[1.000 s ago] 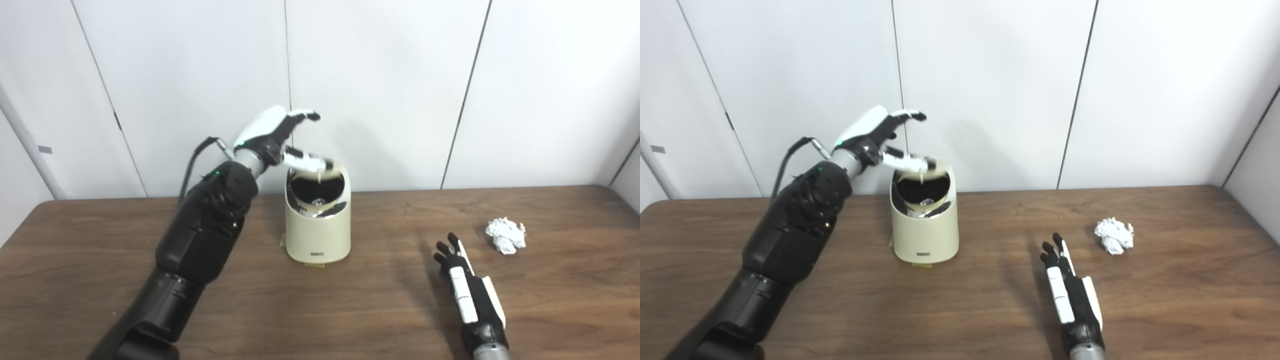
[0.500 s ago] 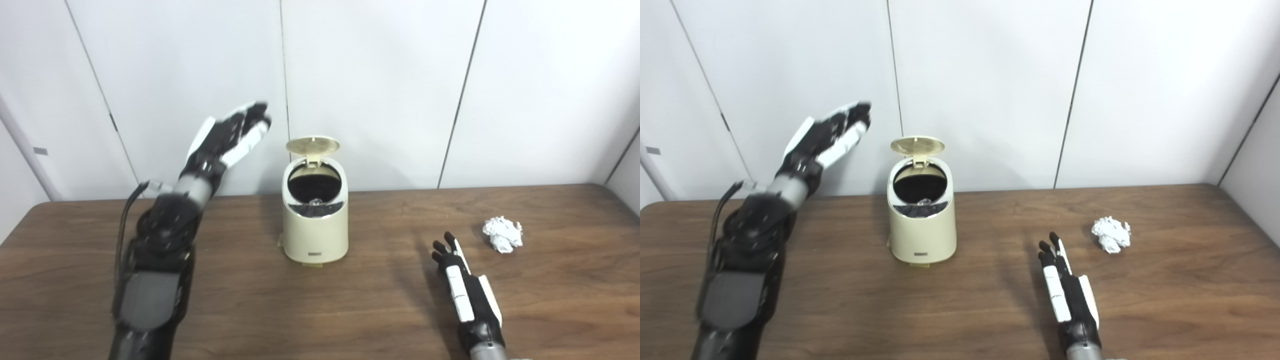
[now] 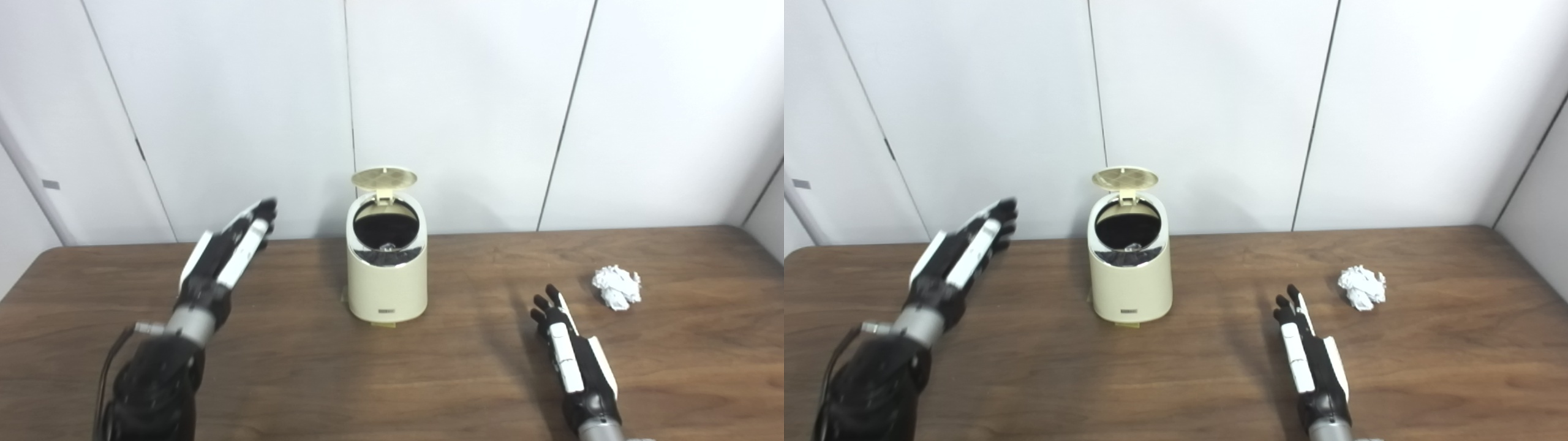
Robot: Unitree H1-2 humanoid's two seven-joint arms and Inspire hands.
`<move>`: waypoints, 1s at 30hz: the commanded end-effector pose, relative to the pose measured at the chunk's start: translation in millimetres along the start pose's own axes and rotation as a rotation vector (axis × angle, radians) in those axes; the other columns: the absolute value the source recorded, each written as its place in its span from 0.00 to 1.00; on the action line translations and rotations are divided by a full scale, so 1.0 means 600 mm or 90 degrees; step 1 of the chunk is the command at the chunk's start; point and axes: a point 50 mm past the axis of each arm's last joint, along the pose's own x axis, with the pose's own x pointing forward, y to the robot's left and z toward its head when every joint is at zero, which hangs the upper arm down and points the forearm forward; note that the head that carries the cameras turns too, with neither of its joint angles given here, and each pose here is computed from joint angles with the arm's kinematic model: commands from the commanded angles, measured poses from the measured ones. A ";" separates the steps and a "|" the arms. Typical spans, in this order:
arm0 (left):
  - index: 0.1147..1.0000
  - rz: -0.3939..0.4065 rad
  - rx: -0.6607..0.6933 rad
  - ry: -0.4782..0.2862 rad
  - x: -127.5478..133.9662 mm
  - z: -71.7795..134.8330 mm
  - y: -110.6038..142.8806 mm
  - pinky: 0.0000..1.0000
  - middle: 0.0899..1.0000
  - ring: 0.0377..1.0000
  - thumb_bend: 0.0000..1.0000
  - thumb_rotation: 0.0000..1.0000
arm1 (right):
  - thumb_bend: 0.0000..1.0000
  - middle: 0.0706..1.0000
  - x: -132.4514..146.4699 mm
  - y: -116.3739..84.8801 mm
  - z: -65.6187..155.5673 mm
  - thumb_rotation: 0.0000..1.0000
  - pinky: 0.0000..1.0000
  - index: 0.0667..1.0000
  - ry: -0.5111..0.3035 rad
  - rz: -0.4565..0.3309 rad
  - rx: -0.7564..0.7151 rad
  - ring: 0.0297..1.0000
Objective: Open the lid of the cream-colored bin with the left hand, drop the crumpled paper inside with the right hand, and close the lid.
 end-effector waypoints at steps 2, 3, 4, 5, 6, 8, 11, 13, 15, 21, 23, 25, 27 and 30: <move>0.95 0.005 -0.016 -0.070 -0.008 0.024 -0.004 0.96 0.94 0.96 0.43 0.79 | 0.54 0.94 0.011 -0.007 0.029 0.94 0.90 0.99 -0.030 -0.010 0.002 0.91; 0.95 0.008 -0.023 -0.060 -0.014 0.017 -0.006 0.97 0.95 0.96 0.43 0.80 | 0.54 0.93 0.015 -0.010 0.036 0.84 0.89 0.97 -0.031 -0.018 0.007 0.90; 0.95 0.011 -0.031 -0.053 -0.019 0.012 -0.008 0.97 0.95 0.96 0.43 0.82 | 0.55 0.91 0.018 -0.012 0.041 0.71 0.86 0.95 -0.033 -0.024 0.011 0.89; 0.95 0.013 -0.036 -0.050 -0.022 0.010 -0.009 0.97 0.94 0.95 0.42 0.82 | 0.56 0.91 0.020 -0.014 0.045 0.64 0.85 0.94 -0.033 -0.028 0.012 0.88; 0.95 0.017 -0.043 -0.049 -0.026 0.004 -0.010 0.97 0.94 0.95 0.42 0.82 | 0.57 0.90 0.025 -0.018 0.054 0.60 0.84 0.93 -0.040 -0.030 -0.014 0.88; 0.95 0.020 -0.050 -0.053 -0.032 -0.004 -0.013 0.97 0.94 0.95 0.41 0.82 | 0.62 0.88 0.033 -0.026 0.071 0.49 0.79 0.91 -0.055 -0.032 -0.069 0.85; 0.95 0.029 -0.048 -0.047 -0.042 -0.015 -0.018 0.95 0.94 0.95 0.43 0.73 | 0.67 0.88 0.049 -0.042 0.096 0.33 0.75 0.90 -0.075 -0.035 -0.122 0.84; 0.96 0.031 -0.050 -0.041 -0.048 -0.022 -0.021 0.95 0.95 0.95 0.44 0.70 | 0.69 0.88 0.061 -0.059 0.108 0.27 0.76 0.90 -0.093 -0.031 -0.170 0.85; 0.96 0.033 -0.053 -0.036 -0.054 -0.031 -0.023 0.97 0.95 0.96 0.46 0.66 | 0.70 0.88 0.075 -0.083 0.122 0.20 0.78 0.89 -0.104 -0.027 -0.213 0.87; 1.00 0.040 -0.057 -0.038 -0.059 -0.041 -0.022 1.00 0.96 0.96 0.54 0.59 | 0.80 0.87 0.095 -0.139 0.205 0.06 0.80 0.86 -0.111 -0.047 -0.363 0.86; 1.00 0.040 -0.053 -0.038 -0.059 -0.041 -0.020 1.00 0.95 0.96 0.55 0.59 | 0.81 0.86 0.095 -0.145 0.233 0.07 0.77 0.85 -0.122 -0.052 -0.425 0.84; 1.00 0.039 -0.049 -0.036 -0.060 -0.040 -0.018 1.00 0.96 0.97 0.54 0.61 | 0.82 0.86 0.096 -0.150 0.257 0.06 0.73 0.85 -0.142 -0.049 -0.478 0.84; 1.00 0.039 -0.047 -0.033 -0.061 -0.041 -0.014 1.00 0.96 0.97 0.53 0.61 | 0.84 0.86 0.097 -0.153 0.278 0.03 0.73 0.85 -0.153 -0.048 -0.510 0.84; 1.00 0.041 -0.057 -0.035 -0.061 -0.041 -0.008 1.00 0.98 0.99 0.52 0.63 | 0.86 0.84 0.099 -0.156 0.303 0.03 0.69 0.85 -0.149 -0.049 -0.580 0.81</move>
